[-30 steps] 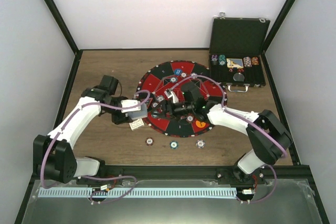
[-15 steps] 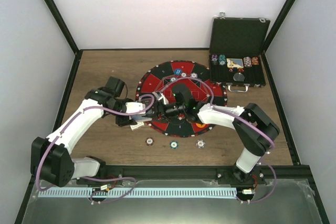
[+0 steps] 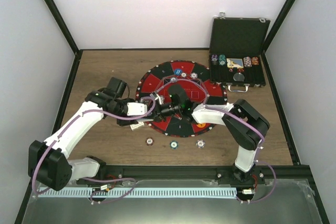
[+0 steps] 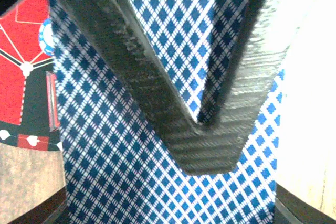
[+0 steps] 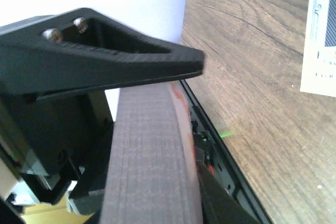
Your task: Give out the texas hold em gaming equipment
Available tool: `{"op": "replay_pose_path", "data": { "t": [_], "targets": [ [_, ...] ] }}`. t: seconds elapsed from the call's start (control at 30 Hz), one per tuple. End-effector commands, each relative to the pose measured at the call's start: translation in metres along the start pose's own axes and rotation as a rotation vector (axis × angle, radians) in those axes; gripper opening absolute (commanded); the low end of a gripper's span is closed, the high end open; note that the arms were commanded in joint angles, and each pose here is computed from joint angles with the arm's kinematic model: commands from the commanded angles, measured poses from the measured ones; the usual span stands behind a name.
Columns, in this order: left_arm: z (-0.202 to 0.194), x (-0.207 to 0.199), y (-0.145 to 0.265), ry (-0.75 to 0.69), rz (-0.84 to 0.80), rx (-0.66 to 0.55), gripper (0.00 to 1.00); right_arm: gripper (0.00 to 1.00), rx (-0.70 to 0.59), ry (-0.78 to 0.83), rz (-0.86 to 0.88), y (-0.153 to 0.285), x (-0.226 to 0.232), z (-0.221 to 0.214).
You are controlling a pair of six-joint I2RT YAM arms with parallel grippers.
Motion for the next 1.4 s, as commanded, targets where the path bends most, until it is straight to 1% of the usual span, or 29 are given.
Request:
{"op": "replay_pose_path", "data": {
  "t": [0.0,0.03,0.07,0.1,0.13,0.2,0.37,0.57,0.73,0.9,1.03,1.27,1.37],
  "targets": [
    [0.009,0.007,0.002,-0.023,0.059,-0.040,0.30,0.10,0.002,0.048,0.110,-0.001,0.025,-0.002],
    [0.009,0.007,0.002,-0.019,0.060,-0.036,0.60,0.06,0.003,0.045,0.110,-0.001,0.025,-0.003],
    [0.008,0.007,0.001,-0.015,0.055,-0.030,0.83,0.03,0.003,0.044,0.107,-0.001,0.024,-0.003],
    [0.007,0.007,0.001,-0.008,0.051,-0.024,0.98,0.02,0.004,0.041,0.104,-0.001,0.023,-0.004],
    [0.007,0.007,0.000,-0.001,0.052,-0.023,1.00,0.01,0.004,0.039,0.102,-0.001,0.022,-0.005],
    [0.008,0.007,0.001,0.011,0.052,-0.029,1.00,0.01,0.007,0.033,0.098,-0.001,0.020,-0.007],
    [0.015,0.004,0.011,-0.017,0.060,-0.074,1.00,0.01,0.016,0.021,0.088,-0.005,0.014,-0.010],
    [0.021,-0.015,0.015,-0.072,-0.056,-0.124,1.00,0.01,0.039,0.039,0.103,-0.014,0.021,-0.010],
    [0.025,-0.019,0.016,-0.081,-0.080,-0.158,0.98,0.01,0.044,0.044,0.109,-0.017,0.024,-0.011],
    [0.026,-0.024,0.016,-0.076,-0.109,-0.179,0.88,0.01,0.045,0.041,0.118,-0.018,0.025,-0.010],
    [0.024,-0.028,0.016,-0.075,-0.119,-0.180,0.84,0.01,0.045,0.043,0.122,-0.018,0.026,-0.010],
    [0.019,-0.030,0.013,-0.080,-0.114,-0.162,0.63,0.01,0.044,0.040,0.136,-0.018,0.027,-0.010],
    [0.018,-0.031,0.013,-0.078,-0.118,-0.163,0.61,0.01,0.043,0.043,0.146,-0.018,0.029,-0.009]
  ]
}}
Point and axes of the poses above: each gripper's point midway between its finger pads, its own y axis back along the fingers, its own x axis along the line the jaws close on, z = x × y, the point moved 4 cm from there along y, back along the fingers, and after that the axes turned 9 degrees about y, right-handed, at the moved point
